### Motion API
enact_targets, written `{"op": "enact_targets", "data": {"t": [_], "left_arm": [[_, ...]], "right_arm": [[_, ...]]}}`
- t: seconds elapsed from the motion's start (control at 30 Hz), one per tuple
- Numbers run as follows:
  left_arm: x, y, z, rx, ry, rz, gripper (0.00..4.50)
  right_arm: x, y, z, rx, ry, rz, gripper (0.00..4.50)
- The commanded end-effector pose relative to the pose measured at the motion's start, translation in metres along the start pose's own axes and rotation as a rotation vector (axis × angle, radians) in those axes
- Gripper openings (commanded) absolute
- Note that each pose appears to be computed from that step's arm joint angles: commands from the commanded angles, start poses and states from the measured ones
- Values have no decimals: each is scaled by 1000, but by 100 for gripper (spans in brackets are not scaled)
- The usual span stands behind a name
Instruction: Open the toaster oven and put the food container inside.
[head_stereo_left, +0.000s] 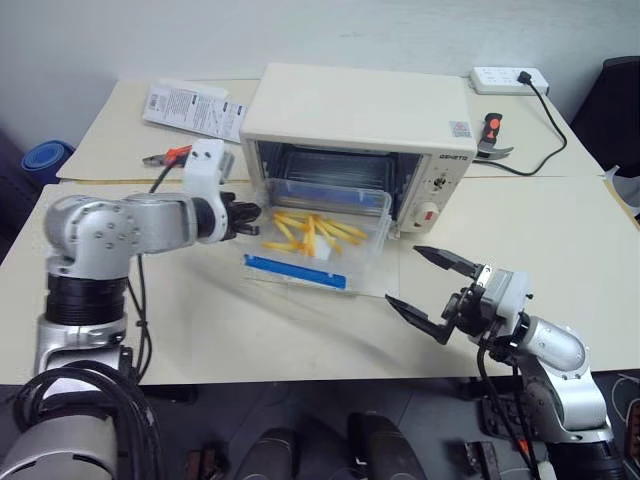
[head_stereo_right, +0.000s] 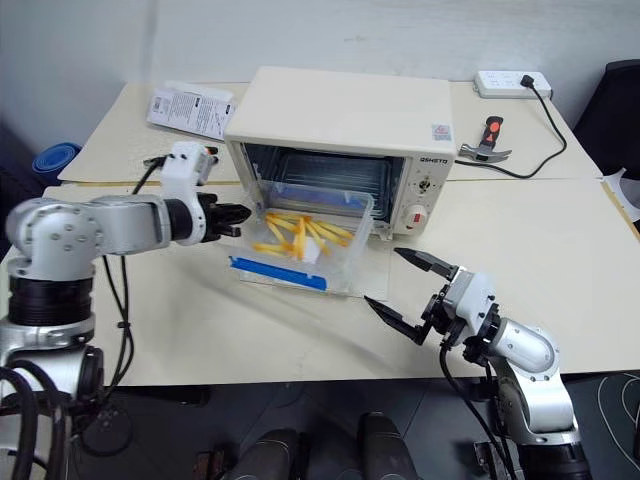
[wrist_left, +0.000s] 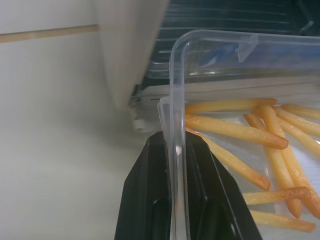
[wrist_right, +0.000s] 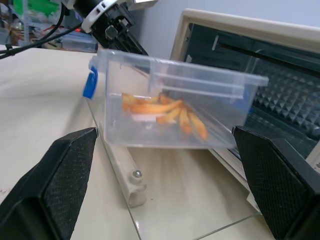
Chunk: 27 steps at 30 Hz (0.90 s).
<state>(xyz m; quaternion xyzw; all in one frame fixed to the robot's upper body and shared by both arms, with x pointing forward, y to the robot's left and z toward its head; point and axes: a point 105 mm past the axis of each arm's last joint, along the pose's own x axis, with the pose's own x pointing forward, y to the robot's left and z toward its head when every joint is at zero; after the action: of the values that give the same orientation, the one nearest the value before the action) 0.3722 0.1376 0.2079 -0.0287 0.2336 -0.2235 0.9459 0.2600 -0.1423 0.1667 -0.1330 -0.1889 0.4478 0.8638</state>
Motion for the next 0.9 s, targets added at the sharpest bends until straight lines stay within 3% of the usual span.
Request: {"op": "enact_targets", "data": {"t": [0.03, 0.13, 0.27, 0.43, 0.53, 0.63, 0.73, 0.83, 0.9], "left_arm": [[-1, -8, 20, 36, -82, -15, 98], [3, -13, 21, 16, -109, -46, 193], [-12, -14, 47, -80, -313, -163, 319], [-46, 16, 38, 51, -396, -259, 319], [-71, 16, 24, 227, -420, -414, 260], [-84, 19, -4, 419, -408, -554, 169], [-79, 22, -54, 610, -264, -658, 82], [-68, 3, -74, 587, -253, -763, 0], [-58, -12, -81, 585, -259, -804, 0]], "right_arm": [[1, 1, 14, -34, -35, -22, 450], [1, 0, 16, -35, -42, -42, 450], [-3, -4, 19, 7, -34, -81, 450], [-10, 4, 25, 128, 44, -62, 450], [-17, 31, 10, 218, 211, 77, 390], [-19, 57, -5, 229, 343, 210, 288], [-9, 64, -8, 236, 343, 236, 188], [5, 62, -11, 211, 317, 241, 94], [13, 56, -12, 200, 297, 223, 30]]}}
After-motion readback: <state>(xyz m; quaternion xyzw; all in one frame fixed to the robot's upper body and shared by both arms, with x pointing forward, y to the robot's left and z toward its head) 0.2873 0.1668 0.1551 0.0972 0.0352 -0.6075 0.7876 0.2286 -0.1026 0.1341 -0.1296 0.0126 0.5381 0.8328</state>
